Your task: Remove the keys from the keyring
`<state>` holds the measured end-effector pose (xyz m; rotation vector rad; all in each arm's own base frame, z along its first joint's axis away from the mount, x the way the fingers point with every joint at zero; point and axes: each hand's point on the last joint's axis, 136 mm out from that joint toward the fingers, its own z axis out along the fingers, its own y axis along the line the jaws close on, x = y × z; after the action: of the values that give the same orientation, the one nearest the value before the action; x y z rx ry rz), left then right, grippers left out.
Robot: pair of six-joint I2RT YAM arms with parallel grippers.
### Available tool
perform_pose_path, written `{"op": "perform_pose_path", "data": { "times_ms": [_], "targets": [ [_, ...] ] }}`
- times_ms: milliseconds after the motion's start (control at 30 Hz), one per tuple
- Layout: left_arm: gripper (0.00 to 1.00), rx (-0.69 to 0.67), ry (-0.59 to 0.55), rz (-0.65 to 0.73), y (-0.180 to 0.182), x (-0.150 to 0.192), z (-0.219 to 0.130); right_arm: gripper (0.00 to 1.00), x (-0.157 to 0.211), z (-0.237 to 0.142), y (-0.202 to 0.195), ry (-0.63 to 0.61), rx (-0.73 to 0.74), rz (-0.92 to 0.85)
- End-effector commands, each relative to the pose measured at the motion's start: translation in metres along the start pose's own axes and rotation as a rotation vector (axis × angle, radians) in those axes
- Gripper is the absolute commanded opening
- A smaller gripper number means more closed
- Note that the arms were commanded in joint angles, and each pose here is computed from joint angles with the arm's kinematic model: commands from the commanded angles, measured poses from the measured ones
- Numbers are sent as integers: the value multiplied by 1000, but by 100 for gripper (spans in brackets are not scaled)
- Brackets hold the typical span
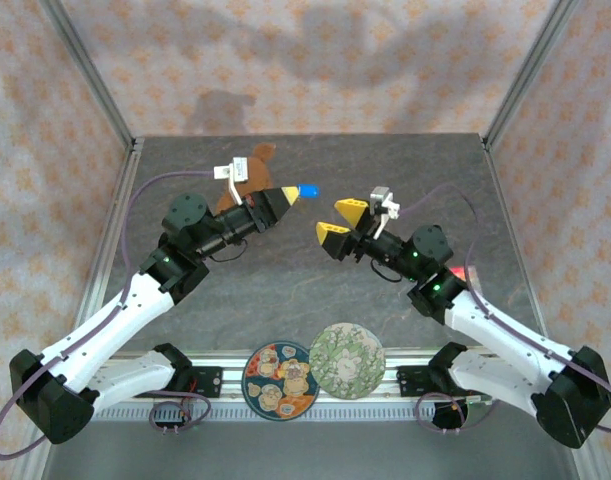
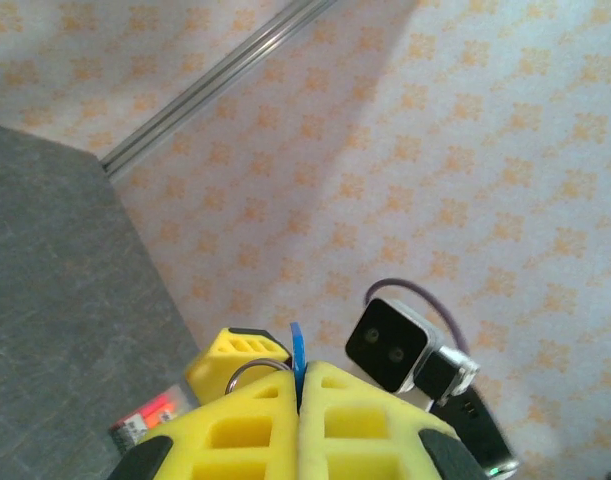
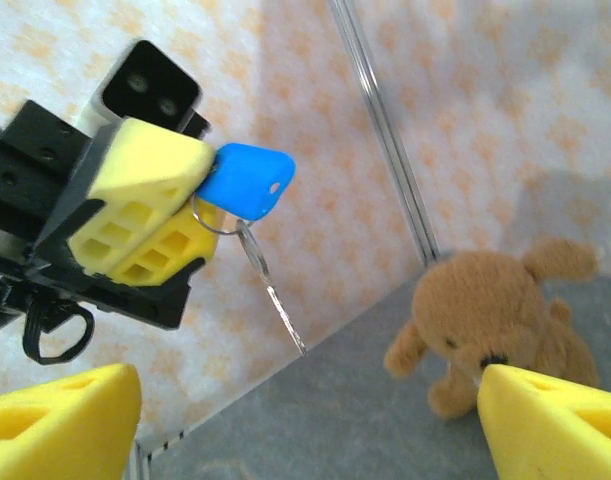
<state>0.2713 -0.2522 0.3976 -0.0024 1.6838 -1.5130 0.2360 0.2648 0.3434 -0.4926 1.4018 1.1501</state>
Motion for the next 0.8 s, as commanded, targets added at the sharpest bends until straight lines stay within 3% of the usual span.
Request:
{"op": "perform_pose_path", "data": {
  "times_ms": [0,500,767],
  "targets": [
    [0,122,-17,6,-37,-11,-1,89,-27,-2,19,-175,-98,-93],
    [0,160,-5,-16,-41,-9,3,83,-34,27,34,-212,-166,-135],
    [0,180,-13,-23,-46,-11,2,74,-42,38,39,-249,-188,-119]
  ]
}}
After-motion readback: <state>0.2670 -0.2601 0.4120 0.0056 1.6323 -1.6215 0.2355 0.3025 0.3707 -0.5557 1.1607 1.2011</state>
